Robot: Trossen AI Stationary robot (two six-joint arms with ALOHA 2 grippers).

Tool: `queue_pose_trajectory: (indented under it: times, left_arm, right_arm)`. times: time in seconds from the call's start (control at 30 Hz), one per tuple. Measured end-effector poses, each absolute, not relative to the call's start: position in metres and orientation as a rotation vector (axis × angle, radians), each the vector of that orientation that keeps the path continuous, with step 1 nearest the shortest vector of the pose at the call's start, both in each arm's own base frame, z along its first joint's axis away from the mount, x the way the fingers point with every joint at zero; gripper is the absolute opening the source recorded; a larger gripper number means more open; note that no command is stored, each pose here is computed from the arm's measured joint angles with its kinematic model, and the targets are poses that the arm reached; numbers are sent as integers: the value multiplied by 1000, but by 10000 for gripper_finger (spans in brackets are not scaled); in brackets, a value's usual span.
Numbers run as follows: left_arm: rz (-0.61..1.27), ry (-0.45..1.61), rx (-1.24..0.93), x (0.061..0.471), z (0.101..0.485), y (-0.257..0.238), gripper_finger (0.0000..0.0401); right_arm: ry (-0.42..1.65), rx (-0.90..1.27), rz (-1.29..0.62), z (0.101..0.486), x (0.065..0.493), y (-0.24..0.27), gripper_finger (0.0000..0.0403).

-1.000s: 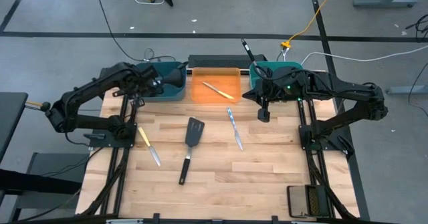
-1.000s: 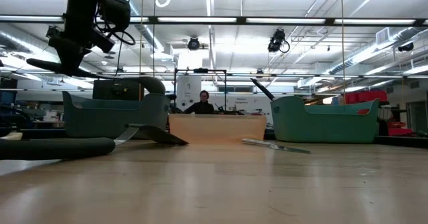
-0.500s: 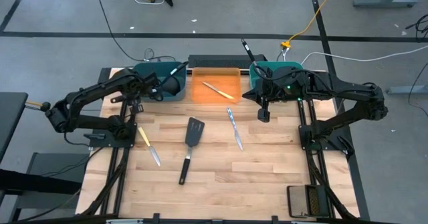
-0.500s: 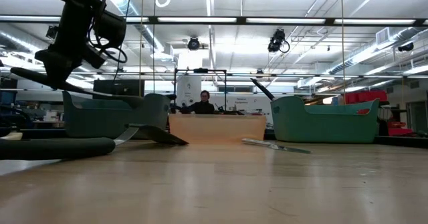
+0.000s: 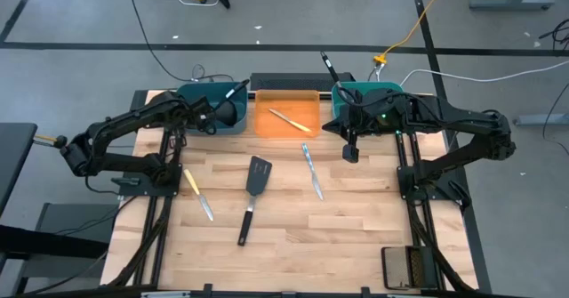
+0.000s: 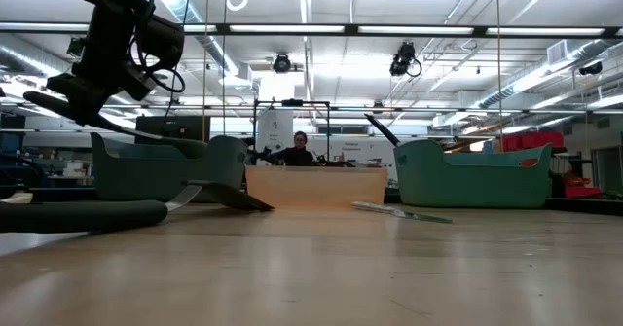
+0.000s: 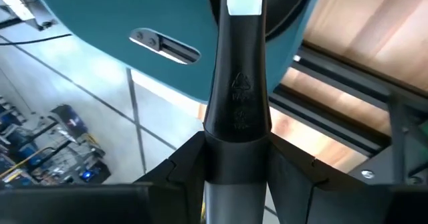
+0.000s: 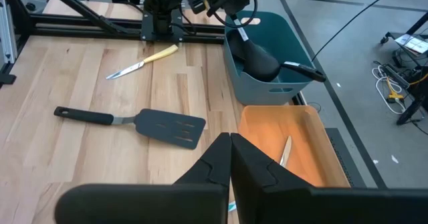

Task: Pick & Place Kitchen Items
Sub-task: Put the black ladle into the blue bin

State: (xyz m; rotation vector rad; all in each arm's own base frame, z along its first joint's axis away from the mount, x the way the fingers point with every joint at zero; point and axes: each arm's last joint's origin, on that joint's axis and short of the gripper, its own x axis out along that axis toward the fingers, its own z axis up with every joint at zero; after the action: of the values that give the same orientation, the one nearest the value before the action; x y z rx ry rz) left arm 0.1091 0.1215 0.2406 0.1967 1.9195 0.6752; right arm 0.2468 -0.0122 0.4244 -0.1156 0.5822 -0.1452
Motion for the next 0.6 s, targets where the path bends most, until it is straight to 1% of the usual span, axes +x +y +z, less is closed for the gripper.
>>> queue_pose_trajectory:
  times: [0.43,0.6]
  left_arm:
    - [683,1917,264,111,241,125,146]
    - [682,1914,271,112,241,125,166]
  right_arm:
    - [580,-94,-152,424,247,-12,9]
    - [580,-94,-152,424,247,-12,9]
